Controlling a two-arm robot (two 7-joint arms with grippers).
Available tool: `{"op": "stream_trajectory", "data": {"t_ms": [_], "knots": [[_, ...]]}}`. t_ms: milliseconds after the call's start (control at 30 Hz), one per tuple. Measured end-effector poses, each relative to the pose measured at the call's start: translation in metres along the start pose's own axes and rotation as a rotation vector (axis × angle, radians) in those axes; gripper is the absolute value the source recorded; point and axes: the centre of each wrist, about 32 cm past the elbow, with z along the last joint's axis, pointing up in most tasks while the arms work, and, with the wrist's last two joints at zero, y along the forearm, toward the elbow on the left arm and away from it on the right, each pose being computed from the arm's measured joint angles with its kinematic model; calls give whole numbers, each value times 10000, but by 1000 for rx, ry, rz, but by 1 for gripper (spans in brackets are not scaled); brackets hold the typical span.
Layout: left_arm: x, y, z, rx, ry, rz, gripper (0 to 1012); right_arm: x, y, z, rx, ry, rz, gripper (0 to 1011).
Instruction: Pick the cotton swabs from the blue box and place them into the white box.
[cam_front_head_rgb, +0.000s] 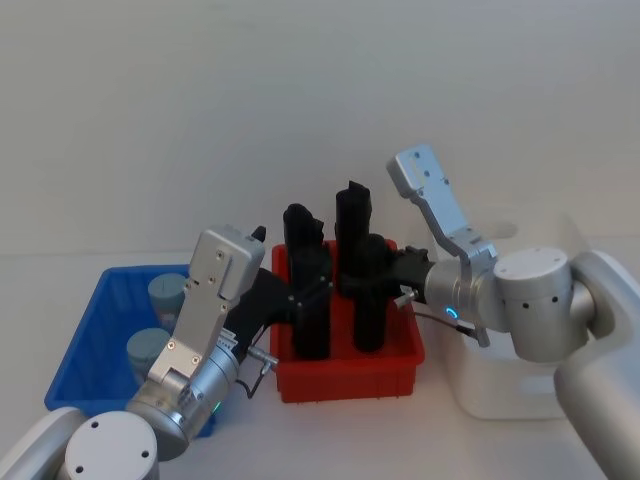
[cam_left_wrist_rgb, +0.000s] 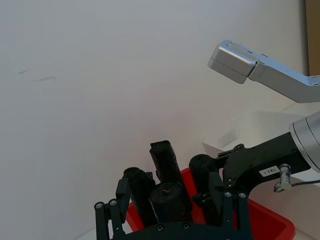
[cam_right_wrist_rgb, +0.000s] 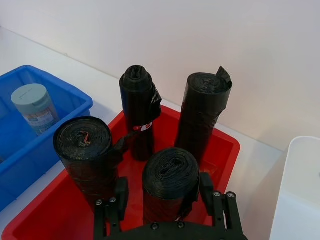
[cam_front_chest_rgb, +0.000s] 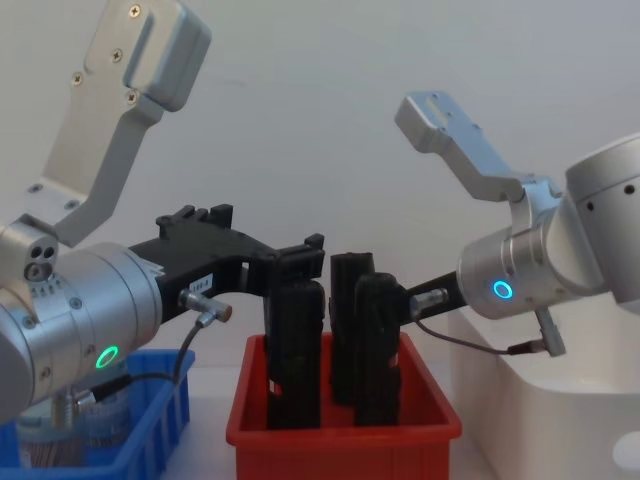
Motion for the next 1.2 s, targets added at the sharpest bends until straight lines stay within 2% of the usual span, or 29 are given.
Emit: {"op": "stream_trajectory", "data": {"t_ms": [467, 767, 900, 1100, 1200], "knots": [[0, 0, 0, 0, 0, 0, 1004, -19, 48, -7, -5, 6, -6, 508], [0, 0, 0, 0, 0, 0, 1004, -20, 56, -7, -4, 7, -7, 440], [0, 0, 0, 0, 0, 0, 1004, -8, 37, 10, 13, 13, -7, 419], [0, 0, 0, 0, 0, 0, 1004, 21, -38, 67, 73, 34, -4, 388], [0, 0, 0, 0, 0, 0, 1004, 44, -112, 123, 125, 47, -6, 383]]}}
